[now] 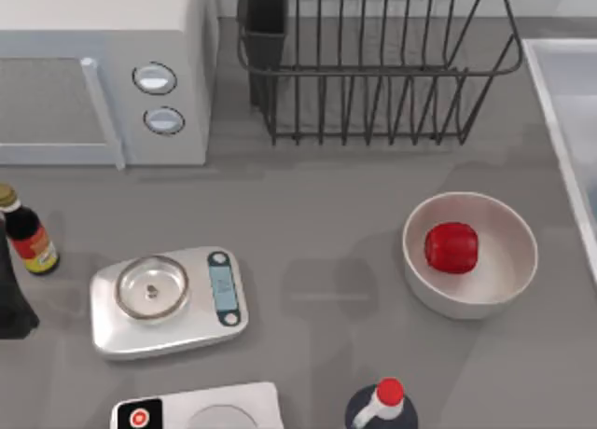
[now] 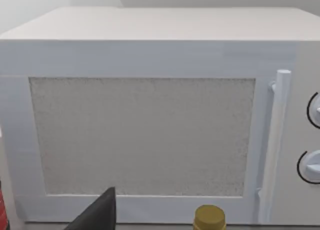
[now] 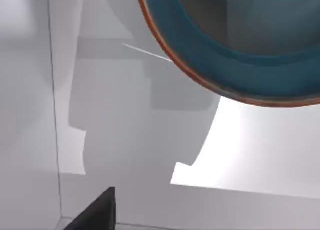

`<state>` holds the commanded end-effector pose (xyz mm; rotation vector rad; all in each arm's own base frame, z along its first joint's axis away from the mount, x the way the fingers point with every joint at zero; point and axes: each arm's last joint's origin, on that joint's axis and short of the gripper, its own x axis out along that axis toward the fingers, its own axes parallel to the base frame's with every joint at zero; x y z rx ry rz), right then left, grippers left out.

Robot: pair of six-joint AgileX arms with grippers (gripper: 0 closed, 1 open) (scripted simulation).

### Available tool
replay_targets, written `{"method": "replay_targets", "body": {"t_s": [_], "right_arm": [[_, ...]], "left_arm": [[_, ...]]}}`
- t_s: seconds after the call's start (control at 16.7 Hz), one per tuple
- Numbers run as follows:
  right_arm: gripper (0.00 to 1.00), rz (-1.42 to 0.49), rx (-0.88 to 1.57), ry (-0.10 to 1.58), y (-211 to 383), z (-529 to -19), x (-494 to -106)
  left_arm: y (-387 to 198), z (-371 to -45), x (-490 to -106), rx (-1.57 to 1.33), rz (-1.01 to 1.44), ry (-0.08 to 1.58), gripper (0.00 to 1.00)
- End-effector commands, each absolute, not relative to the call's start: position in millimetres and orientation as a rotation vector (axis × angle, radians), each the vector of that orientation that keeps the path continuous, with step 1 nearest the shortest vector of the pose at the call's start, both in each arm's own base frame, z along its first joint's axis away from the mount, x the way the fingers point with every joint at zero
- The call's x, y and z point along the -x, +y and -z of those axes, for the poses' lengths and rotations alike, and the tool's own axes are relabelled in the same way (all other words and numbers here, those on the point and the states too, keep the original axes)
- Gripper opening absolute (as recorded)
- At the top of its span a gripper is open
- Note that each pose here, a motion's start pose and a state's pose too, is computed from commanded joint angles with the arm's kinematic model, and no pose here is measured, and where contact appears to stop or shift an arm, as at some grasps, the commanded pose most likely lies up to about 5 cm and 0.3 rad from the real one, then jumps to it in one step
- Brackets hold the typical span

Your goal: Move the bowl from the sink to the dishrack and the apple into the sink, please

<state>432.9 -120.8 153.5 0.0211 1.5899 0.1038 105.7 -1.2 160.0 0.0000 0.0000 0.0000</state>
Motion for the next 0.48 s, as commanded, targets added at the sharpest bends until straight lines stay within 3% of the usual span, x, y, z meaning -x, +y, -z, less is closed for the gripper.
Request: {"method": "replay_targets", "body": {"t_s": [0.48], "right_arm": [[1.0,0.004,-0.008,1.476,-182.7,-147.4,-474.1]], "left_arm": [[-1.2,-160.0,-105.7,0.0,0.0,0.0,1.0]]}}
